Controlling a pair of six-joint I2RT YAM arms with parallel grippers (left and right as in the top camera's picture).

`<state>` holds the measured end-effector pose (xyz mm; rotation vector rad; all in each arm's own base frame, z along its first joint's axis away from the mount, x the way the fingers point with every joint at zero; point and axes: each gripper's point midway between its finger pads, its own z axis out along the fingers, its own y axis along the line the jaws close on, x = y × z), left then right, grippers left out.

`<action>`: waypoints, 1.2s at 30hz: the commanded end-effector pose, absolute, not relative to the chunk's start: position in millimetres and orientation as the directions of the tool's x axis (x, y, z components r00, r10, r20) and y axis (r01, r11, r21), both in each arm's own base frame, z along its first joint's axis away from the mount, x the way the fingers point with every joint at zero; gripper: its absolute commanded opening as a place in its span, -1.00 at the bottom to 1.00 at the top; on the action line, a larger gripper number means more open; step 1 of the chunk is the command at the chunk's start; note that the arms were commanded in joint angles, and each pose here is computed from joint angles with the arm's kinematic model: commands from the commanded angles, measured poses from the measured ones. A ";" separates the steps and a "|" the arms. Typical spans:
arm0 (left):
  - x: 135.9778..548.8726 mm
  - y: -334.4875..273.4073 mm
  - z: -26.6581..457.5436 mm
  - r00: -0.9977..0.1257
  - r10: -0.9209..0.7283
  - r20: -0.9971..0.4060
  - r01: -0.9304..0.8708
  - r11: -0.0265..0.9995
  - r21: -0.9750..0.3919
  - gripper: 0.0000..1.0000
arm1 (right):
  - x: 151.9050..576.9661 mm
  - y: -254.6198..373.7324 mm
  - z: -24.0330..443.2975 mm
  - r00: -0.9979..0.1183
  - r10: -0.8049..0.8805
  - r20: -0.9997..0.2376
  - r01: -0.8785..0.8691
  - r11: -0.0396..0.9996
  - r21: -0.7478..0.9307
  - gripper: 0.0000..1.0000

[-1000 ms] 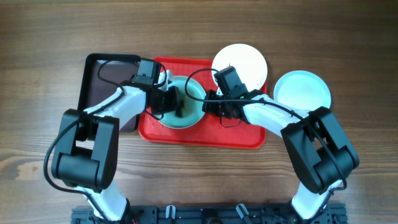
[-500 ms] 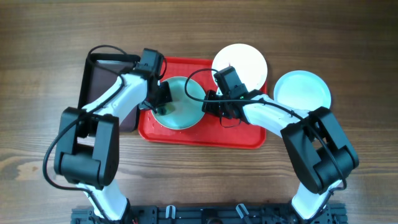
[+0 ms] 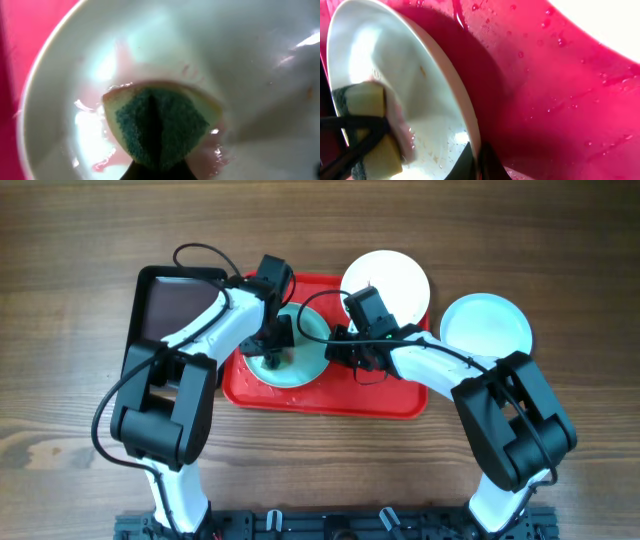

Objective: Clean dirty plates on tray and stack at the side
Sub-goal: 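Scrub the second blue plate with the sponge while right gripper holds rim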

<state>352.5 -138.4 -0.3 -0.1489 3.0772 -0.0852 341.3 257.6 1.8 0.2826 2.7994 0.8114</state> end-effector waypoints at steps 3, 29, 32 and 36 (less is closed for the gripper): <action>345.7 -173.2 -46.9 -0.998 0.066 -0.005 0.066 0.980 -0.189 -0.92 | 336.5 258.6 -11.4 -0.967 0.224 -0.122 0.128 0.839 0.529 -0.91; 301.4 -107.4 -46.0 -0.957 -0.105 0.271 -0.140 0.983 -0.115 -0.92 | 335.8 259.6 -11.0 -0.969 0.213 -0.123 0.116 0.839 0.532 -0.91; 292.6 -126.3 -43.5 -0.959 0.025 0.281 -0.028 0.983 -0.181 -0.92 | 335.7 259.6 -11.1 -0.969 0.213 -0.123 0.116 0.839 0.532 -0.91; 279.2 -162.1 -37.5 -0.939 0.220 0.266 0.128 0.937 -0.324 -0.92 | 335.8 259.6 -11.0 -0.969 0.213 -0.123 0.116 0.839 0.532 -0.91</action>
